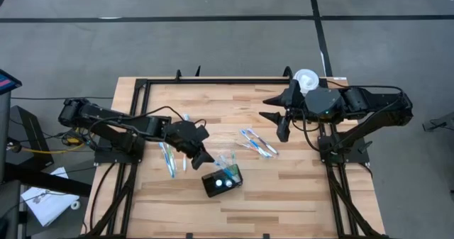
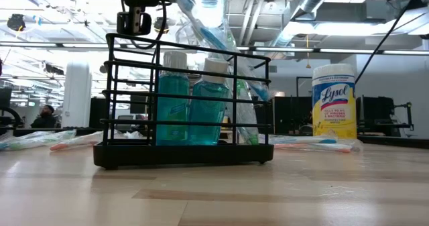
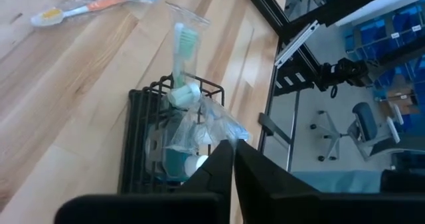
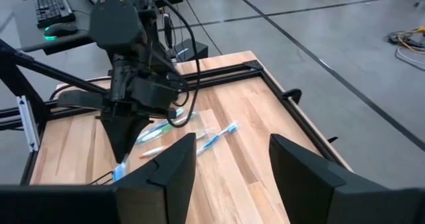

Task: Pick & Place toothbrushing station
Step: Put the blue toothbrush into the mesh organizer

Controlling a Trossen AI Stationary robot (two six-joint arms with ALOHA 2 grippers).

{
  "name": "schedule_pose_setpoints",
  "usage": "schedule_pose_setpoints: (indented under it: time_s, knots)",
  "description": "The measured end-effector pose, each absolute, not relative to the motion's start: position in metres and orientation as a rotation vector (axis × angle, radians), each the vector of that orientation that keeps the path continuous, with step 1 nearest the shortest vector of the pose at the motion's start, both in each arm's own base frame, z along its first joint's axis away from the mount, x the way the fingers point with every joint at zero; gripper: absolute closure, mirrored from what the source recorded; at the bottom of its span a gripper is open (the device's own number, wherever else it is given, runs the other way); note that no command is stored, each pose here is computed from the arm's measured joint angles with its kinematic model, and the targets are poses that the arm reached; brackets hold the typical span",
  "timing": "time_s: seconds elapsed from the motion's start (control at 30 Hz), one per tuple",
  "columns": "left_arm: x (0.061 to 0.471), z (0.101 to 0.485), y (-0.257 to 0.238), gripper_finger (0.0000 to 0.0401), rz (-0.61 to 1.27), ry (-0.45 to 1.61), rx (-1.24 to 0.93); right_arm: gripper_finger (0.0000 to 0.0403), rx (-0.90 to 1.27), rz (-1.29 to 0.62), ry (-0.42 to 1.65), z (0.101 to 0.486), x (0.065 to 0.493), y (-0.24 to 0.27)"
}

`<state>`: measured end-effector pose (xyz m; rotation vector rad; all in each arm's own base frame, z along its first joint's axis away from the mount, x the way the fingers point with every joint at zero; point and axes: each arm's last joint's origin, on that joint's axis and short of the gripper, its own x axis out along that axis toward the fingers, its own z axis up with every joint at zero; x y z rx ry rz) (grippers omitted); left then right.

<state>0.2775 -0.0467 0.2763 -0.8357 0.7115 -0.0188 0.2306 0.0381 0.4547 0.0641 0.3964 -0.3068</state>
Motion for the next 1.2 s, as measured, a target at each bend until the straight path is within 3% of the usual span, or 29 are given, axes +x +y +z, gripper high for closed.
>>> schedule_pose_setpoints:
  time_s: [1.2]
  knots:
    - [0.285, 0.289, -0.027, 0.0401, -0.015, 0.628, -0.738, 0.0228, 0.073, -0.296, 0.391, 0.455, 0.231, 0.037]
